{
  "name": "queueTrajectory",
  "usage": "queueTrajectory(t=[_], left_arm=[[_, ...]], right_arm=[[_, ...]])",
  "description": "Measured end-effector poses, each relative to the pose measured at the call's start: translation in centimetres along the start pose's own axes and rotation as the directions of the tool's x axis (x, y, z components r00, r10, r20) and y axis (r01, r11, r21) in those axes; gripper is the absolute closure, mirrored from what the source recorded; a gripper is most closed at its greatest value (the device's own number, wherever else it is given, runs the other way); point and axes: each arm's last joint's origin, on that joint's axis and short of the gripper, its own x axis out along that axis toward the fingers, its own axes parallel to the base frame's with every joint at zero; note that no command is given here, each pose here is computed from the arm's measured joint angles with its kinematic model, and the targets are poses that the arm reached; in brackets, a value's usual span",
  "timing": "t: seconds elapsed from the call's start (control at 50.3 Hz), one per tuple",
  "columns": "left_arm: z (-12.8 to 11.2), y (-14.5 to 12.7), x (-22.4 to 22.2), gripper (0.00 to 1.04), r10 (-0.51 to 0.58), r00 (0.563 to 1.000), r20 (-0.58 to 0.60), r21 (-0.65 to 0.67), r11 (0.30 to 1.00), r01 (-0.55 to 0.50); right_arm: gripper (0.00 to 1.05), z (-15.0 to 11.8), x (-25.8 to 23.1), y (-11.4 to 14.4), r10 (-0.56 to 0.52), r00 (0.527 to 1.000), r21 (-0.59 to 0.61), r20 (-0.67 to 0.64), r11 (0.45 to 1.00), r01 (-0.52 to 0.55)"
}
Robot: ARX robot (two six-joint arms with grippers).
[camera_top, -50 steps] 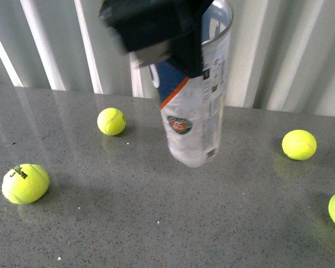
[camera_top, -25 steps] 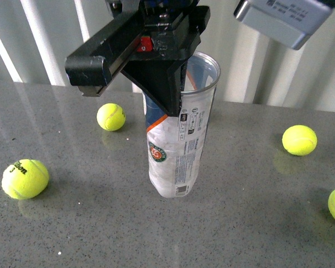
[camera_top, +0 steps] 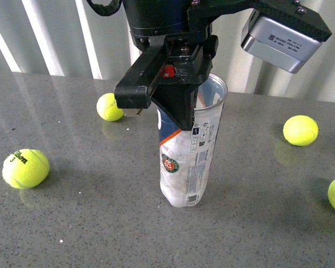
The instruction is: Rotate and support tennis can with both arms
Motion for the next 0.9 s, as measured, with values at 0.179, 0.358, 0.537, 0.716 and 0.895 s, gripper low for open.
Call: queueTrajectory(t=[0.179,0.358,0.537,0.716,0.895], left_arm=[[-0.07,0.02,0.38,1.01,-0.016,1.0,-0.007,-0.008,1.0,0.016],[-0.14,0.33,0.75,0.99,0.002,1.0,-0.009,-0.015,1.0,-0.003],[-0.11,0.46,1.01,0.74,0.02,1.0,-0.005,-0.011,1.0,-0.02],[-0.09,0.45,0.97,0.46,0.02,1.0,-0.007,-0.011,1.0,-0.02],[-0.09,0.43,0.59,0.1,0.019,1.0,-0.013,-0.018,1.0,-0.019]], right_arm=[[0.07,0.0,0.0,0.0,0.0,1.0,0.0,0.0,1.0,0.0],[0.07,0.0,0.0,0.0,0.0,1.0,0.0,0.0,1.0,0.0],[0.07,0.0,0.0,0.0,0.0,1.0,0.0,0.0,1.0,0.0],[0.07,0.0,0.0,0.0,0.0,1.0,0.0,0.0,1.0,0.0],[0.07,0.0,0.0,0.0,0.0,1.0,0.0,0.0,1.0,0.0]])
